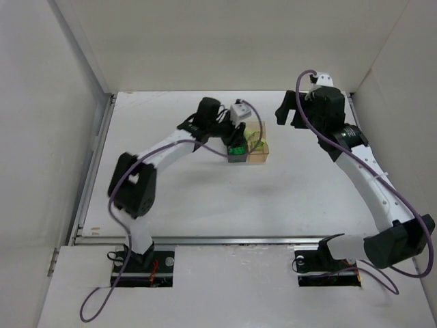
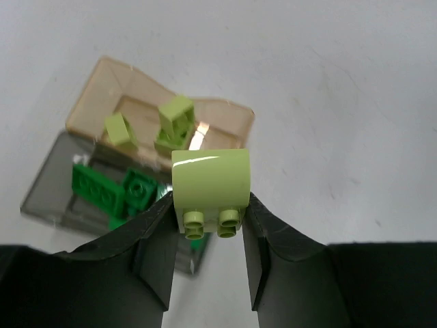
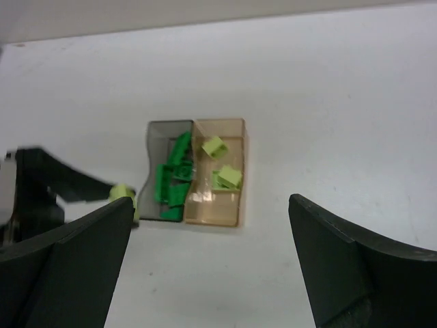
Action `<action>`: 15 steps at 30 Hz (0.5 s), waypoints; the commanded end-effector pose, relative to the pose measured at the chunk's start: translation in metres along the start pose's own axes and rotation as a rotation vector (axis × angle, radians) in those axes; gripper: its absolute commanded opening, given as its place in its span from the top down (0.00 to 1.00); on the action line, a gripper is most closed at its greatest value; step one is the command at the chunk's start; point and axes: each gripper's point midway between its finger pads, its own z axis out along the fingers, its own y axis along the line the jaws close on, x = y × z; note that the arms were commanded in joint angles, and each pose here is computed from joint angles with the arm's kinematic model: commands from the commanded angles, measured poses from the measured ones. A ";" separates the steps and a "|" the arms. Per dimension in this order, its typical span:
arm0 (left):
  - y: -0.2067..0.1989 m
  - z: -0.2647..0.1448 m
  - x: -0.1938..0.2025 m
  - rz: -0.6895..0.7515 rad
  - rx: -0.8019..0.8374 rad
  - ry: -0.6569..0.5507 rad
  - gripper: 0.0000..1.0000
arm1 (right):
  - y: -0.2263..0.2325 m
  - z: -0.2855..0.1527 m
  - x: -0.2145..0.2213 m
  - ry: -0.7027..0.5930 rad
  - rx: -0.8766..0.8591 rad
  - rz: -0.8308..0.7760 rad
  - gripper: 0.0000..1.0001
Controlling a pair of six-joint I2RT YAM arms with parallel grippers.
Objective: Sort the legos into containers by color
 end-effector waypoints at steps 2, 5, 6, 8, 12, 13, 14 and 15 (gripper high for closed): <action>0.040 0.063 -0.044 0.015 -0.031 -0.058 1.00 | -0.044 -0.014 0.057 0.119 0.186 0.041 0.00; 0.060 0.093 -0.051 -0.017 -0.066 -0.076 1.00 | -0.049 -0.034 0.056 0.082 0.185 0.062 0.00; 0.064 0.097 -0.053 -0.006 -0.078 -0.093 0.95 | -0.050 -0.039 0.053 0.073 0.193 0.062 0.00; 0.069 0.106 -0.036 -0.019 -0.087 -0.072 0.86 | -0.057 -0.049 0.056 0.074 0.213 0.064 0.00; 0.065 0.108 -0.024 -0.010 -0.075 -0.071 0.73 | -0.060 -0.057 0.055 0.072 0.222 0.036 0.00; 0.064 0.106 -0.028 -0.014 -0.077 -0.088 0.70 | -0.062 -0.057 0.055 0.070 0.230 0.024 0.00; 0.058 0.109 -0.023 -0.017 -0.067 -0.077 0.62 | -0.062 -0.057 0.055 0.070 0.230 0.023 0.00; 0.057 0.109 -0.023 -0.016 -0.056 -0.079 0.34 | -0.061 -0.058 0.050 0.061 0.227 0.014 0.00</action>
